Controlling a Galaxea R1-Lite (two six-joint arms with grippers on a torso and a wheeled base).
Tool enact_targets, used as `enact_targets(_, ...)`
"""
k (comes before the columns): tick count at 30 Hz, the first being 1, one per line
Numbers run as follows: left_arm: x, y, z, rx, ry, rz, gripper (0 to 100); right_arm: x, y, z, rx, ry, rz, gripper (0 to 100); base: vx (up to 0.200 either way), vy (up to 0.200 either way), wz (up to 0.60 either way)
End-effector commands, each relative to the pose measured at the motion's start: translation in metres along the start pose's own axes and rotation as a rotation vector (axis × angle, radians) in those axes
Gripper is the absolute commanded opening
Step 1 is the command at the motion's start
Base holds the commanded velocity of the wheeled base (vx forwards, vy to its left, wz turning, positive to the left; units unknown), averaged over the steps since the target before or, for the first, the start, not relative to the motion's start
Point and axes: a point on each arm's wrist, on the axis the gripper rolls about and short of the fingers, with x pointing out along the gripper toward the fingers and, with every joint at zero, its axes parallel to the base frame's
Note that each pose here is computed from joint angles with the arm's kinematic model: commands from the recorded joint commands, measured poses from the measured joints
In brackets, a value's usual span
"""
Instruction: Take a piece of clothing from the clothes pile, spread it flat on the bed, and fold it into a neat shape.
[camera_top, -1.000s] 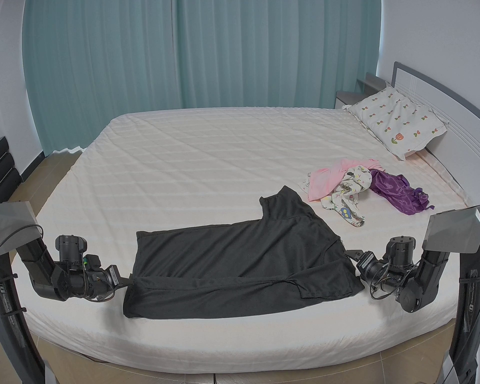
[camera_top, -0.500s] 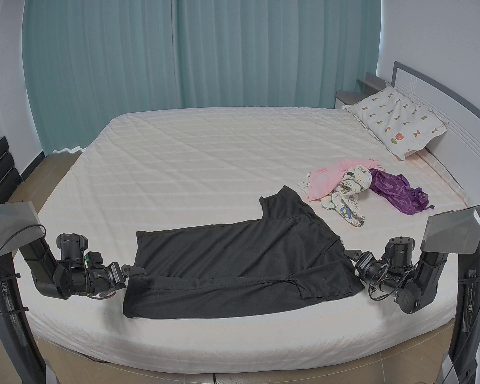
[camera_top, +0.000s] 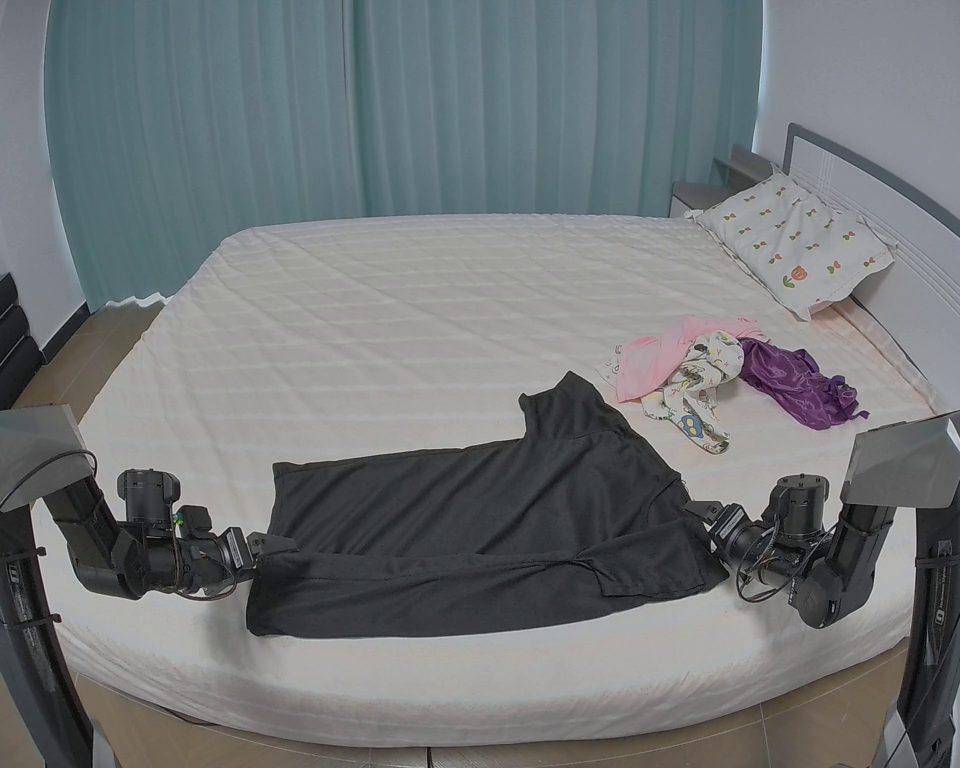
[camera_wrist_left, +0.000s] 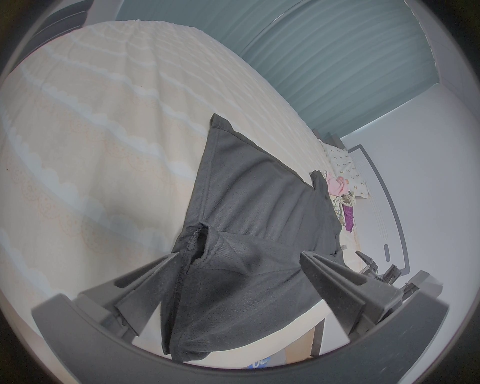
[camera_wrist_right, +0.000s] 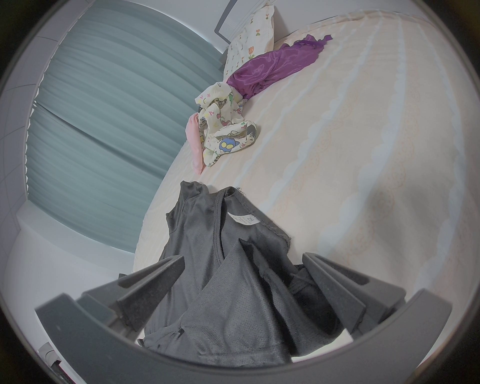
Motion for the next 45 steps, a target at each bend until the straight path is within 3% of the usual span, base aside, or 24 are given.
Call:
enact_targets(1,0.004,0.004,-0.003,0.008,0.014,0.005,100,0.000,0.000,0.000,0.000,0.000,0.000,100,0.000,0.000,0.00)
enact_targets(5,0.006,0.006,-0.006,0.040,0.027,0.010,100,0.000,0.000,0.000,0.000,0.000,0.000,100,0.000,0.000,0.00)
enact_targets(6,0.006,0.006,-0.006,0.041,0.026,0.012,0,0.000,0.000,0.000,0.000,0.000,0.000,100,0.000,0.000,0.00)
enact_targets(20,0.000,0.007,-0.011,0.022,0.033,0.024,0,-0.001,0.001,0.001,-0.001,-0.004,0.005,100,0.000,0.000,0.00)
enact_targets(24,-0.008,0.001,-0.009,0.004,0.014,0.024,0,-0.004,0.003,0.003,-0.002,-0.022,0.028,100,0.000,0.000,0.00)
enact_targets(30,-0.025,-0.017,0.004,-0.101,-0.054,-0.008,0,-0.010,0.003,0.002,-0.007,-0.024,0.082,100,0.000,0.000,0.00)
enact_targets(38,-0.037,-0.026,0.002,-0.110,-0.059,-0.010,0,-0.014,0.003,0.004,-0.012,-0.037,0.107,100,0.000,0.000,0.00)
enact_targets(45,-0.043,-0.027,0.001,-0.128,-0.044,0.003,0,-0.019,0.002,0.001,-0.029,0.008,0.126,100,0.000,0.000,0.00)
